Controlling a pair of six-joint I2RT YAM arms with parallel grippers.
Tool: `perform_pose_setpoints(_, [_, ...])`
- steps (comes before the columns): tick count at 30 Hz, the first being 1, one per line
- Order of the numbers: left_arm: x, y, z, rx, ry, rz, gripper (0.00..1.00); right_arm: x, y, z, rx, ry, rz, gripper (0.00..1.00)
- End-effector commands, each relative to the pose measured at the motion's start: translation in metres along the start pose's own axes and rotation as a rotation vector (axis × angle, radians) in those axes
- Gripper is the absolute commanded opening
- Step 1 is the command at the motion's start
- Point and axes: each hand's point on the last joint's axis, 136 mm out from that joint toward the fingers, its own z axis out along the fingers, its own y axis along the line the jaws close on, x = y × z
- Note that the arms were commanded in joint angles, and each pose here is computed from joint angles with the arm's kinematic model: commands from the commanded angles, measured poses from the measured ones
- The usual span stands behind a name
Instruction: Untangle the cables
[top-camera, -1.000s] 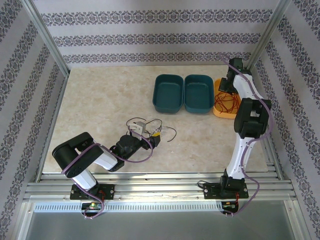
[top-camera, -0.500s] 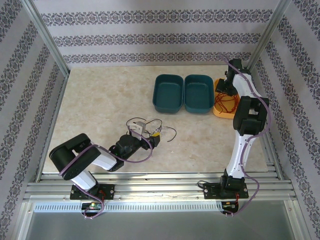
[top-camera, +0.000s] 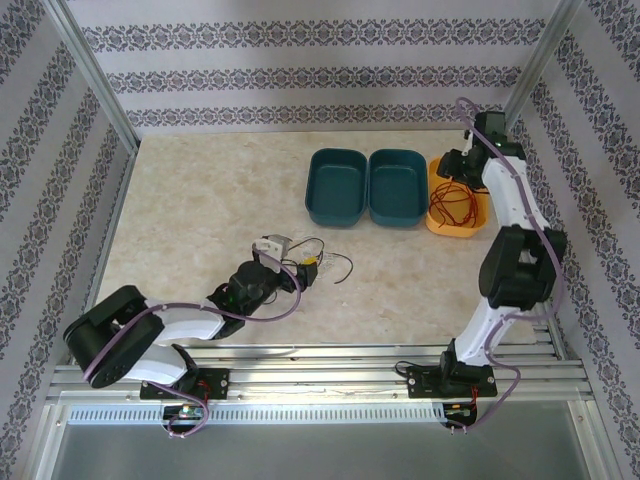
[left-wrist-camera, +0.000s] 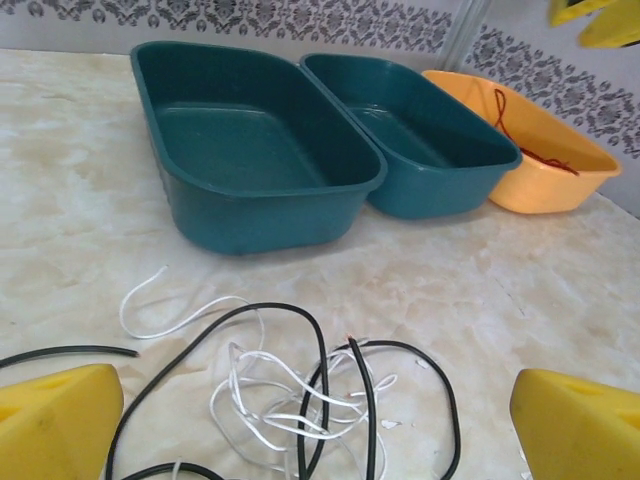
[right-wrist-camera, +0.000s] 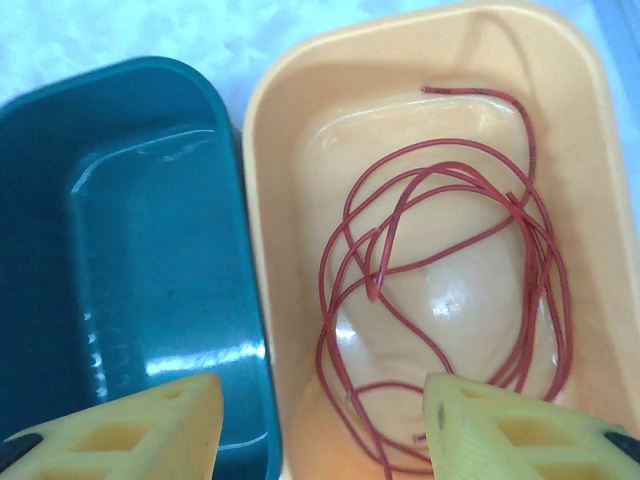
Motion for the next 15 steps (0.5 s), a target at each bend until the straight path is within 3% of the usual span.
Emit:
perform_pose_setpoints(1, [-0.001, 0.014, -0.002, -0.101, 0.062, 0.018, 0.99, 0.015, 0.013, -0.015, -0.059, -0.024, 0.024, 0.55])
perform_pose_setpoints(8, [-0.016, 0.036, -0.014, -0.248, 0.09, -0.036, 0.99, 0.07, 0.057, -0.044, -0.141, -0.054, -0.075, 0.55])
perform_pose_setpoints(15, [-0.003, 0.062, -0.017, -0.304, 0.221, -0.211, 0.99, 0.148, 0.13, -0.05, -0.268, -0.001, -0.239, 0.53])
